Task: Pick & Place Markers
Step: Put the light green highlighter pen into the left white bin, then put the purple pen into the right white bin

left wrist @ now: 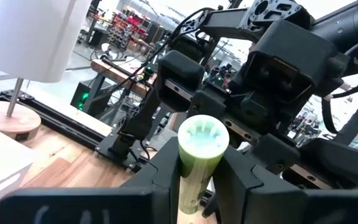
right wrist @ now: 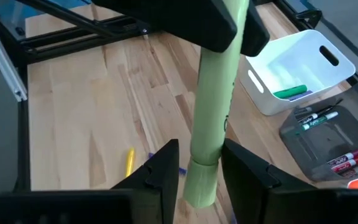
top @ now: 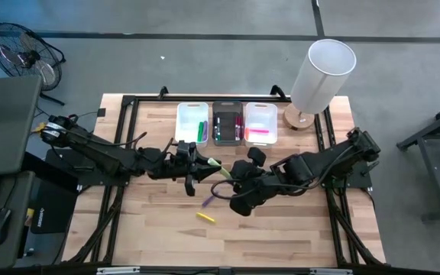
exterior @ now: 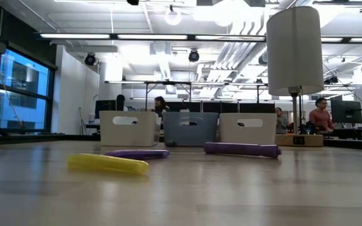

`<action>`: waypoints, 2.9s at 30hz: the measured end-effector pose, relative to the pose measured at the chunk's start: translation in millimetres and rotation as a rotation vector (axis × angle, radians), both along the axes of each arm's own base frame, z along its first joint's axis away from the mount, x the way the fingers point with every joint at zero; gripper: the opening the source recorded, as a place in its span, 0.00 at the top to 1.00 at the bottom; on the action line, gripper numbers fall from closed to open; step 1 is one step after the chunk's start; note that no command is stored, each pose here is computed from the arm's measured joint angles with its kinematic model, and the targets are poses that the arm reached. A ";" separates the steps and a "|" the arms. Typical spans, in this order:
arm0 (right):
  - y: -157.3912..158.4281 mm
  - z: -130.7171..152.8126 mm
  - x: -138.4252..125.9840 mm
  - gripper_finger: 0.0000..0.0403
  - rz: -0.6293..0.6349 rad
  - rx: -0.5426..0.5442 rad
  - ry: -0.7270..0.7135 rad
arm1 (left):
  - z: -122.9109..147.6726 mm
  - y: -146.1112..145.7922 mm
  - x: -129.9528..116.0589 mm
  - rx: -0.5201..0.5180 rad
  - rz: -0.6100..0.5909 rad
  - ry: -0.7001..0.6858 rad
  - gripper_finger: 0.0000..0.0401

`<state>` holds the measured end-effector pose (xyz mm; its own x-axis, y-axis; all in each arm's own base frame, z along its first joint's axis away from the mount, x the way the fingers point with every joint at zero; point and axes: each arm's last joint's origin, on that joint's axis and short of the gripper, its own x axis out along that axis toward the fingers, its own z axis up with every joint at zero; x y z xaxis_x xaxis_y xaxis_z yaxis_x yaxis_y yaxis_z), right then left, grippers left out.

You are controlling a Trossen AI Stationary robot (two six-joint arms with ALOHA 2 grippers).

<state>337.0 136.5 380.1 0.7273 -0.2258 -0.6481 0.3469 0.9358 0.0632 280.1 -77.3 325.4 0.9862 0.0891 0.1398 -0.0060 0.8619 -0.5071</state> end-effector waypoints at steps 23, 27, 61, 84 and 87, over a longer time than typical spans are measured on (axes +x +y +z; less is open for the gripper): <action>-40.2 38.1 -95.1 0.71 -0.234 -0.083 0.144 | -13.2 21.1 2.8 -0.080 0.293 0.115 0.84; -38.7 30.5 -92.8 0.71 -0.261 -0.102 0.196 | -24.6 46.9 6.7 -0.170 0.355 0.195 0.84; -55.2 -10.7 -38.6 0.71 -0.482 -0.138 0.258 | -39.6 254.1 -49.1 -0.430 0.415 0.927 0.83; -55.1 -11.0 -38.5 0.71 -0.477 -0.127 0.266 | -52.5 261.8 -41.6 -0.431 0.435 0.959 0.68; -55.1 -11.1 -39.0 0.71 -0.472 -0.128 0.274 | -52.7 260.3 -40.7 -0.433 0.422 0.961 0.68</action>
<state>298.0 81.4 369.0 0.3367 -0.5753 -0.7454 0.7179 0.6691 -0.1921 239.3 182.9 272.7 0.5482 0.2961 -0.7822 -0.8018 0.4522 -0.3907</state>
